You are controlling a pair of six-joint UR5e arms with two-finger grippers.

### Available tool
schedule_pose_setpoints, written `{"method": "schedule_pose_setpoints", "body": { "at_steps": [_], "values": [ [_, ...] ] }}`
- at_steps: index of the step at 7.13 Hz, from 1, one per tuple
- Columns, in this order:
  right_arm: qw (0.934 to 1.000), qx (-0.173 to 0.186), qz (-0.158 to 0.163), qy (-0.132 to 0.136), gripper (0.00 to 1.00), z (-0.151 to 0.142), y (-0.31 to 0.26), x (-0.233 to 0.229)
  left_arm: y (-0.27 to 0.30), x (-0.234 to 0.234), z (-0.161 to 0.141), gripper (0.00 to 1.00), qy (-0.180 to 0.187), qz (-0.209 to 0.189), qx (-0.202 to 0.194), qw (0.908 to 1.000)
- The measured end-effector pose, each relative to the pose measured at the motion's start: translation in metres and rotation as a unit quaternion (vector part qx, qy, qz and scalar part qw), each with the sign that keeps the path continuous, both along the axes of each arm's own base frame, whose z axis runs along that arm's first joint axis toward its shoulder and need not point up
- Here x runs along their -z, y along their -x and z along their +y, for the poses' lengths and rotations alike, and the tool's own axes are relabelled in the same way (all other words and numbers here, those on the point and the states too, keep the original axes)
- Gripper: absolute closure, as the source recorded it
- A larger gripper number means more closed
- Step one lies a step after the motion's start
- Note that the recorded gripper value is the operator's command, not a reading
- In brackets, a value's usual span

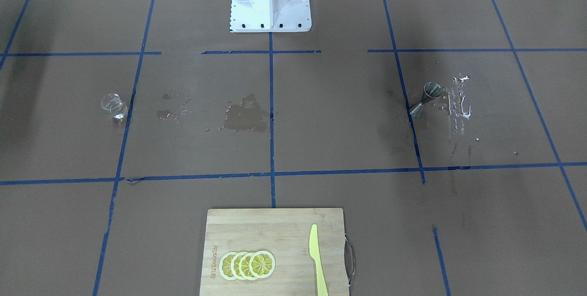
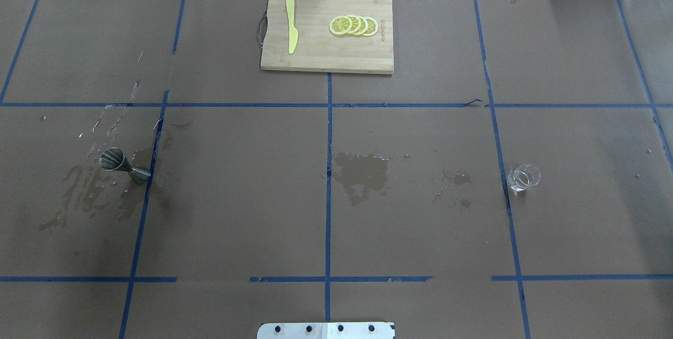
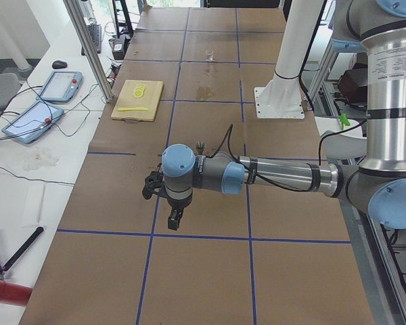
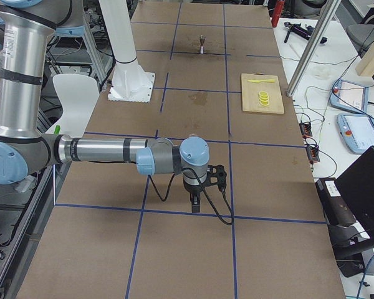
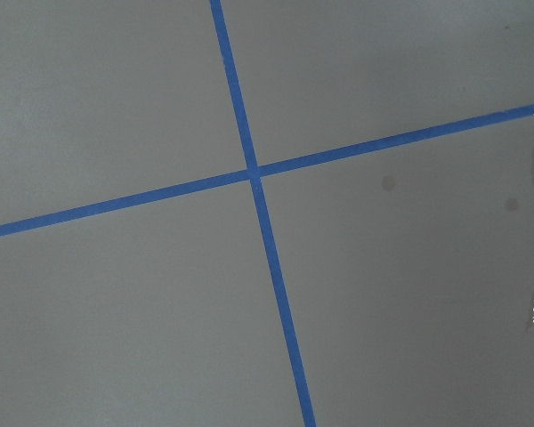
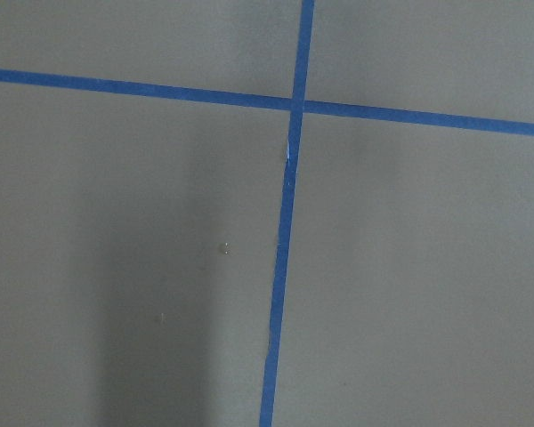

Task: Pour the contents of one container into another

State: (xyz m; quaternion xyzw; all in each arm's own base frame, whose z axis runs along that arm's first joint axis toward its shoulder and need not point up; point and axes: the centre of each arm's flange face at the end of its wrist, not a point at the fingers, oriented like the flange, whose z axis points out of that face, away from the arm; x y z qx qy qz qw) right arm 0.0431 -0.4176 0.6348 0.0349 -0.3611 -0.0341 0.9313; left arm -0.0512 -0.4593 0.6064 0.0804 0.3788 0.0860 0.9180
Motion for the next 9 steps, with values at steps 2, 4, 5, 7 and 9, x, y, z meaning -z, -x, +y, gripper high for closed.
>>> {"method": "schedule_pose_setpoints", "body": {
  "at_steps": [2, 4, 5, 7, 9],
  "values": [
    [1.0000, 0.000, 0.000, 0.001, 0.00, 0.001, 0.000, -0.001, 0.000, -0.001, 0.000, 0.00, 0.000, -0.001, -0.001, 1.0000],
    [1.0000, -0.001, 0.000, 0.002, 0.00, 0.001, 0.000, 0.000, -0.004, -0.002, 0.000, 0.00, 0.000, -0.004, -0.005, 1.0000],
    [1.0000, -0.002, 0.000, -0.005, 0.00, -0.001, 0.000, 0.007, -0.007, -0.001, -0.001, 0.00, -0.003, -0.005, -0.008, 0.9999],
    [0.9990, -0.005, 0.004, -0.044, 0.00, -0.012, 0.000, 0.045, -0.010, 0.007, -0.005, 0.00, -0.024, 0.000, -0.009, 0.9997],
    [0.9974, -0.008, 0.003, -0.071, 0.00, -0.023, 0.000, 0.072, -0.011, 0.018, -0.009, 0.00, -0.058, 0.007, -0.009, 0.9983]
  ]
}}
